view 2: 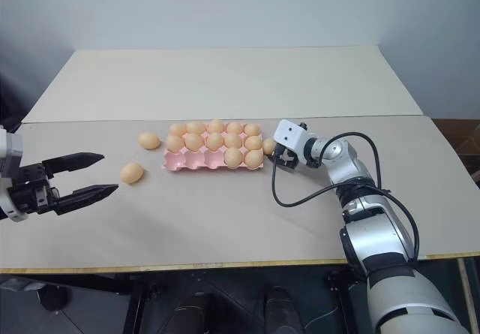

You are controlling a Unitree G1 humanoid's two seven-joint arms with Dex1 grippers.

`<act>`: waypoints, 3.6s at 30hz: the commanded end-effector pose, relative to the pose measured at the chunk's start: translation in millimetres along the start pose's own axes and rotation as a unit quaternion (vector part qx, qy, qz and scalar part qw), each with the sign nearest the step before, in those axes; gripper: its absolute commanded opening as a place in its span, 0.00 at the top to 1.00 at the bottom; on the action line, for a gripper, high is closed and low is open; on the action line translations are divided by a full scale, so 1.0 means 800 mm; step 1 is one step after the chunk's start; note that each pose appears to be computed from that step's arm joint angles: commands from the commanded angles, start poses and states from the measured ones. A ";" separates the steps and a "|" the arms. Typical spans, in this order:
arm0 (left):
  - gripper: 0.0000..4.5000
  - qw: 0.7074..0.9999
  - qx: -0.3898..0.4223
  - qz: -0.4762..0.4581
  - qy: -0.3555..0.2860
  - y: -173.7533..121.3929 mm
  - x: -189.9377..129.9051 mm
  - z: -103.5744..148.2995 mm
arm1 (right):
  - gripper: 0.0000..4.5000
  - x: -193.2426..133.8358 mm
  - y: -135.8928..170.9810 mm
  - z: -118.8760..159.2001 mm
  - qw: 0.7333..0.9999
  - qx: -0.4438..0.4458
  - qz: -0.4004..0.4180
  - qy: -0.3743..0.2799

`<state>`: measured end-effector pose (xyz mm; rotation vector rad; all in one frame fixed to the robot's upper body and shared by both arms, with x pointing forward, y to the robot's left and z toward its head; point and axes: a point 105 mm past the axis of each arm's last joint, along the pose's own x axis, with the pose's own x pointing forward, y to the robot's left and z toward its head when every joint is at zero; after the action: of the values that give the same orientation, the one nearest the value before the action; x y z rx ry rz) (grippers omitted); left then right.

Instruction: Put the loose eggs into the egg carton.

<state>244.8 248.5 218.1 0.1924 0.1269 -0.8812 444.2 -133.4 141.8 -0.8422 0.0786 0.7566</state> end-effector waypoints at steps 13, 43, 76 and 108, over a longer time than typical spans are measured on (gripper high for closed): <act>0.00 1.000 0.025 0.000 -0.010 -0.003 -0.002 0.014 | 0.58 -0.011 -0.001 0.004 0.999 0.000 0.011 -0.032; 0.00 1.000 0.019 -0.001 -0.004 -0.004 -0.002 0.012 | 0.53 0.021 0.091 0.187 0.983 -0.030 0.097 -0.150; 0.00 0.999 0.018 0.026 0.015 0.005 -0.013 -0.003 | 0.00 -0.194 0.033 0.085 0.968 0.156 0.089 -0.176; 0.61 0.942 -0.116 0.297 0.108 0.117 0.093 -0.111 | 0.00 -0.196 0.024 0.099 0.970 0.142 0.066 -0.185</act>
<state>358.8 269.1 116.9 0.0833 0.3988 -0.2357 304.3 -159.7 222.7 -0.4028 -0.0203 0.9935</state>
